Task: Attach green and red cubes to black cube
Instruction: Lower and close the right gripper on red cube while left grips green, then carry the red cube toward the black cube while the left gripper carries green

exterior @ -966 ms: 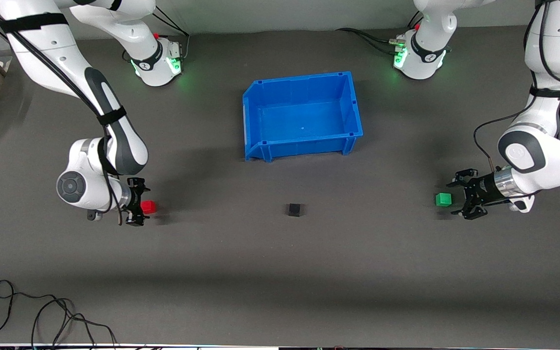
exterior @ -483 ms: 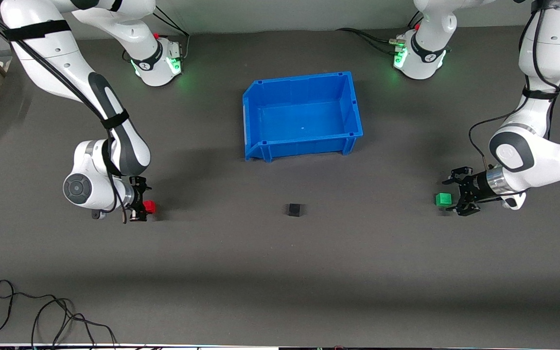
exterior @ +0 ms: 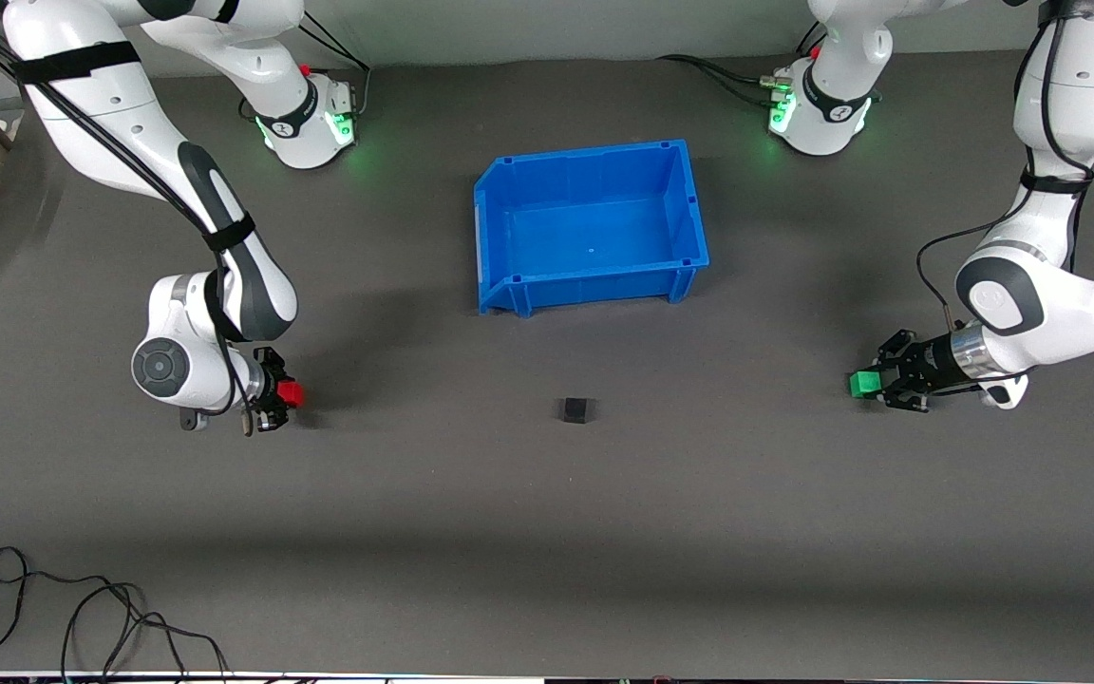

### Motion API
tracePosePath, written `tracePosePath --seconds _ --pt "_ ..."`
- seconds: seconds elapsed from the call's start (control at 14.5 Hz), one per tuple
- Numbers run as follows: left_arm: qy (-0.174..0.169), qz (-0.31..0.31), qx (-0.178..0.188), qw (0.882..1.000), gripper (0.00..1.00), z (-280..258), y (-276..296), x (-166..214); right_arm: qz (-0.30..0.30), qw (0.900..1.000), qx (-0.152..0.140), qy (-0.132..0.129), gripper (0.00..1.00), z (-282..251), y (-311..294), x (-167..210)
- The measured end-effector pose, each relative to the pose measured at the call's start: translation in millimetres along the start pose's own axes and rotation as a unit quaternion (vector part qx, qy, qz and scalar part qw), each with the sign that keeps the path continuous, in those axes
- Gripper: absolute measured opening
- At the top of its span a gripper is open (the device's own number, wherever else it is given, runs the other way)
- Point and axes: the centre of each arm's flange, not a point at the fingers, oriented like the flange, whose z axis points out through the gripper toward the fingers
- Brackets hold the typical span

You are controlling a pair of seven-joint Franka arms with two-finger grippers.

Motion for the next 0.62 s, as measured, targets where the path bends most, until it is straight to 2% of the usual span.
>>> tracePosePath --seconds 0.21,0.34,0.48,0.62 --pt "-0.01 -0.011 -0.01 1.0 0.37 -14 19 -11 0.0 1.0 0.008 0.0 0.41 -5 -2 0" --pt "-0.022 -0.023 -0.014 0.999 0.37 -24 43 -39 -0.003 1.0 0.026 -0.001 0.41 -20 -6 -3" --pt "-0.026 -0.025 -0.017 0.999 0.37 -24 67 -86 -0.008 0.999 0.045 -0.005 0.41 -41 -11 -16" --pt "-0.03 -0.026 -0.015 0.999 0.37 -10 80 -149 0.001 0.998 0.06 -0.013 0.41 -58 -15 -44"
